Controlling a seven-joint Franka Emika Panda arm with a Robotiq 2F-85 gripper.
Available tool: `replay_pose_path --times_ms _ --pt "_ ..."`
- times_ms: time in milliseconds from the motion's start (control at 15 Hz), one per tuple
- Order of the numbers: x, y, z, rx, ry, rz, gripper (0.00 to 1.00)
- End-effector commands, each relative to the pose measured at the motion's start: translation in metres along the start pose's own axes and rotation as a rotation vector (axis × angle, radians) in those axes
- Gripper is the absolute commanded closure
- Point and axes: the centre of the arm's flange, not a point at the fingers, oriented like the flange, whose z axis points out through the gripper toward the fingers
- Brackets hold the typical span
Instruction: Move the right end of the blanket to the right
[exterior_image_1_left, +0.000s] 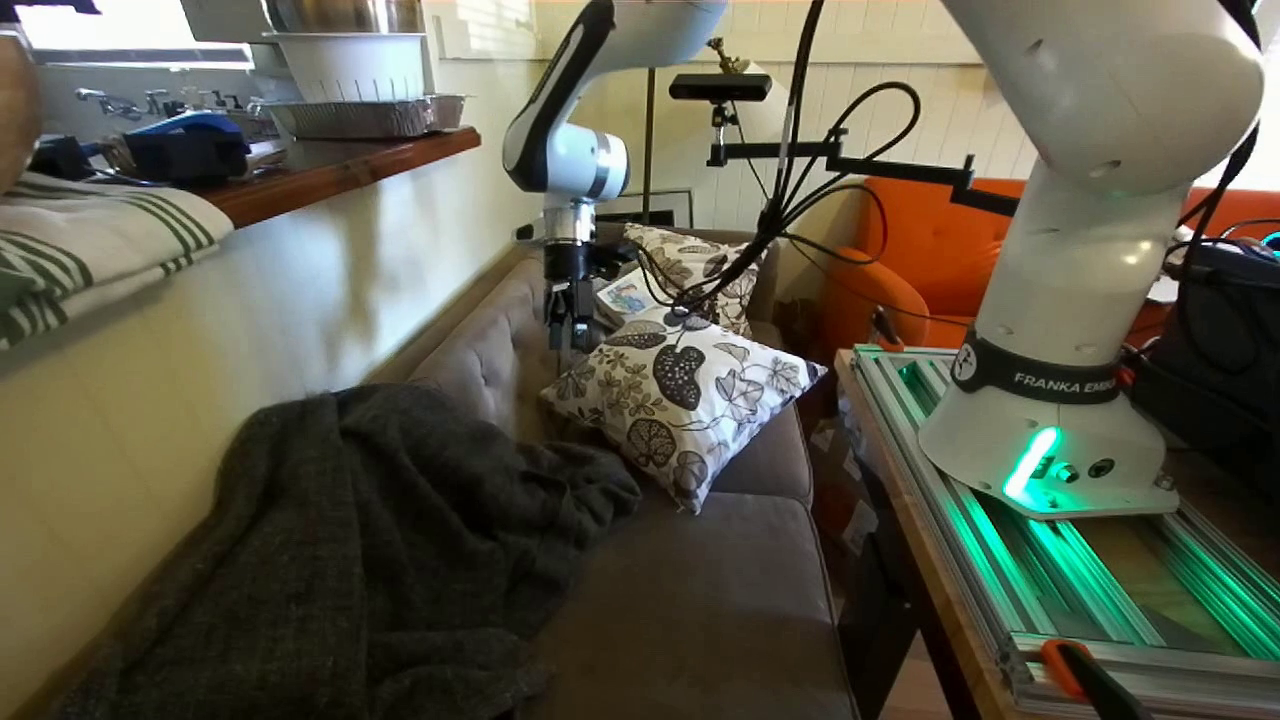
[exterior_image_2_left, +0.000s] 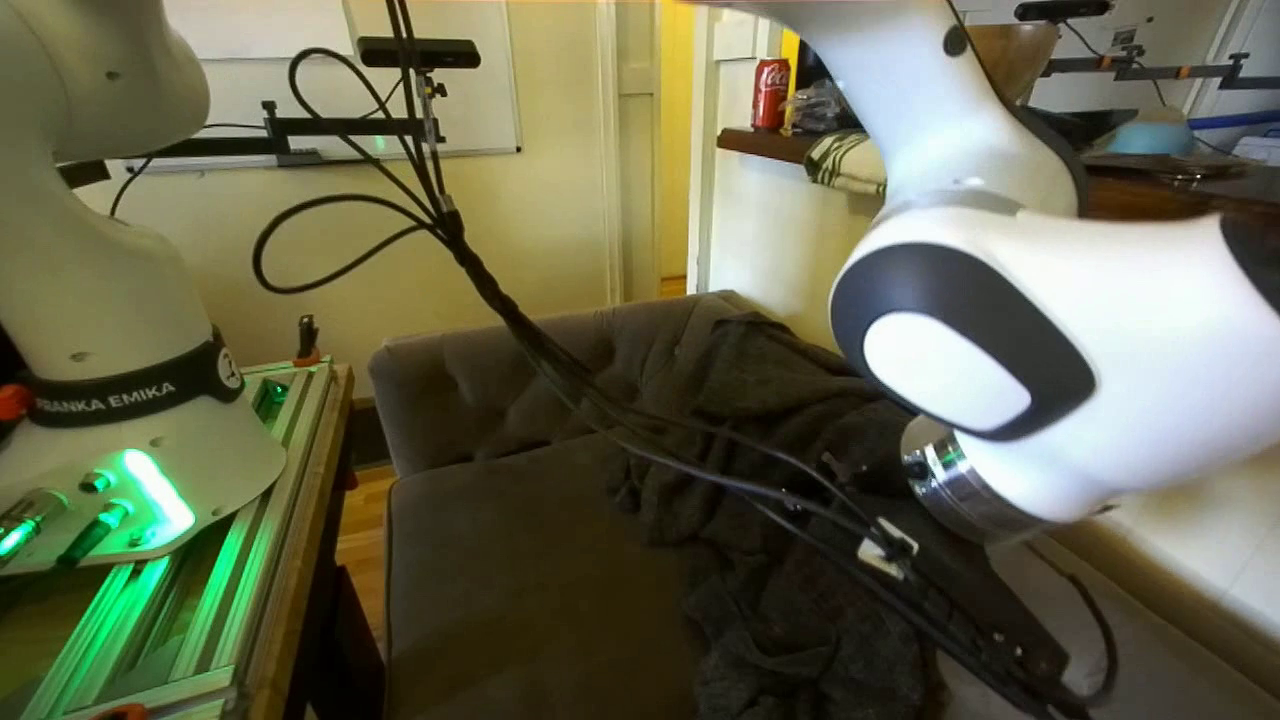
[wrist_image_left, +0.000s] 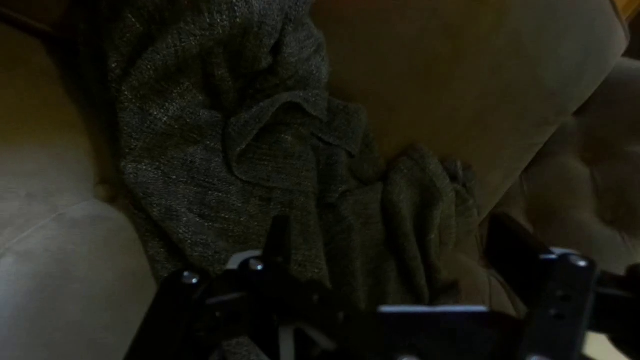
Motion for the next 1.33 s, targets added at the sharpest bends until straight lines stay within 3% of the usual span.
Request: replay_pose_path --times_ms 0,200,267,333,467,667,867,1267 --pt "-0.007 0.064 0.032 0.036 0.147 0.032 0.00" --pt "-0.005 0.083 0.072 0.074 0.186 0.035 0.00" --pt "-0.001 0.089 0.085 0.114 0.157 0.042 0.00" --pt "-0.015 0.054 0.066 0.064 0.148 0.048 0.00" --pt "-0.011 0.060 0.088 0.095 0.153 0.043 0.00" --pt "-0.010 0.066 0.091 0.097 0.157 0.041 0.00" --pt "0.001 0.080 0.113 0.058 0.164 0.036 0.00" --pt "0.000 0.108 0.144 -0.131 0.245 0.094 0.00"
